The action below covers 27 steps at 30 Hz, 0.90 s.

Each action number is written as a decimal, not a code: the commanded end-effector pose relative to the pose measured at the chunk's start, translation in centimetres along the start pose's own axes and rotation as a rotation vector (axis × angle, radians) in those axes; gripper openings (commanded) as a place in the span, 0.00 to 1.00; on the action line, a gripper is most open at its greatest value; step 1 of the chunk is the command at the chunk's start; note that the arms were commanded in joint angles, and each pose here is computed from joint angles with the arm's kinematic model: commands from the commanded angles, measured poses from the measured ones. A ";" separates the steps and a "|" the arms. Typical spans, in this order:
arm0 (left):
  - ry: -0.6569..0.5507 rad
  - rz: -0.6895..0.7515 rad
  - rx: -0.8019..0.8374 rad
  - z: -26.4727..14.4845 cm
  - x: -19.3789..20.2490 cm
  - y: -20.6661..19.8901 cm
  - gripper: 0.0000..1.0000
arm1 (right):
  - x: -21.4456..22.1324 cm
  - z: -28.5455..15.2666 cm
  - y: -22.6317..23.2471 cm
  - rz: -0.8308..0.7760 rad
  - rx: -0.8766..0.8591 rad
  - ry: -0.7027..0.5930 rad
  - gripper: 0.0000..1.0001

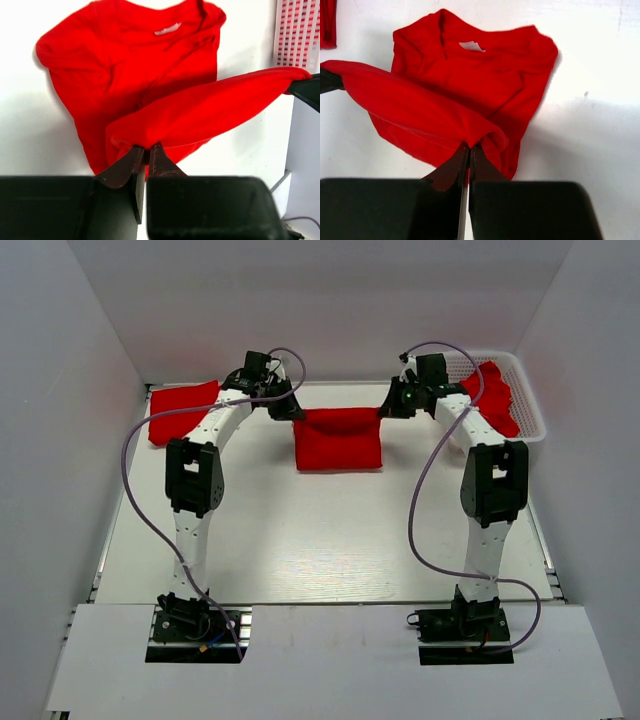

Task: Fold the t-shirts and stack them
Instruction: Fold the long partially folded tshirt into a neat square

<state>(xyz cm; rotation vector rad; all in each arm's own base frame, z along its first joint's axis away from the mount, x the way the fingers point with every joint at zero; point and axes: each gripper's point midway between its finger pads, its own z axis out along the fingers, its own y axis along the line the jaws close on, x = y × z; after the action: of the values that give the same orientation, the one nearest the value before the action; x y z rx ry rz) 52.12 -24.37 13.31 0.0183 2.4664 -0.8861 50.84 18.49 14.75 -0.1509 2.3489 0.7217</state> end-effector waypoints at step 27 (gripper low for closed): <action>-0.153 0.160 -0.054 -0.6 -4.0 2.7 1.00 | -4.1 0.2 -0.6 -0.088 -0.037 -0.190 0.90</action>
<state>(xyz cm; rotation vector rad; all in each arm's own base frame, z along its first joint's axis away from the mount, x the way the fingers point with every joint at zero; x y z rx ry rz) 58.05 -19.93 9.77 -0.0322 2.3503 -0.7654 56.07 18.49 12.58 -0.1394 2.2194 0.7522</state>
